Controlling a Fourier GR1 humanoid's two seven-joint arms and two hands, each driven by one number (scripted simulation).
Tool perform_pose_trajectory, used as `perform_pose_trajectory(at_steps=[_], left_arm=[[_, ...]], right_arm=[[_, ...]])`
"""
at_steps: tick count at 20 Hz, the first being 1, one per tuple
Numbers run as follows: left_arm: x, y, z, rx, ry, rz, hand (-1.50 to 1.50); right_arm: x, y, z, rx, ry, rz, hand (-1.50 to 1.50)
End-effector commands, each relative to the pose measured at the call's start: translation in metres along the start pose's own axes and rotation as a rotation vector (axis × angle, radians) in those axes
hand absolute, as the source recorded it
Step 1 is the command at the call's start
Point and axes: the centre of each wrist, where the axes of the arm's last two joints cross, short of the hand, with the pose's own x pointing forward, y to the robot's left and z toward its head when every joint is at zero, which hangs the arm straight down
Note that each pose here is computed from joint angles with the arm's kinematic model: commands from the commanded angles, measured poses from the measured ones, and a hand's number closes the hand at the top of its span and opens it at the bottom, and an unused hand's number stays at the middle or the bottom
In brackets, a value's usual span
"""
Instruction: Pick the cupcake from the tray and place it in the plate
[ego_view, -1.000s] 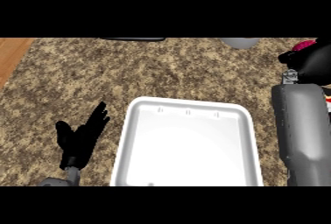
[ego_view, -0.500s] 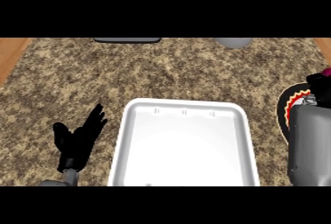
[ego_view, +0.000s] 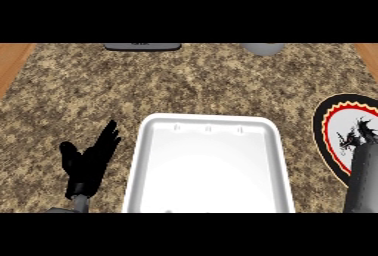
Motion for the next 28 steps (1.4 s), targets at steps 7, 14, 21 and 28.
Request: perform_pose_trajectory(at_steps=[7,14,21,28], left_arm=[[-0.016,0.001,0.004,0.014,0.041,-0.002,0.00],[-0.009,-0.010,-0.006,-0.004,0.053,-0.009,0.00],[-0.012,0.010,-0.001,0.017,0.049,0.002,0.00],[-0.008,0.015,0.004,0.003,0.062,0.005,0.00]], right_arm=[[-0.064,0.046,-0.018,0.262,0.407,0.140,-1.50],[-0.087,0.073,-0.029,0.322,0.365,-0.059,-1.50],[-0.085,0.054,-0.034,0.126,0.296,-0.341,-1.50],[-0.097,0.022,-0.008,0.126,0.398,-0.493,-1.50]])
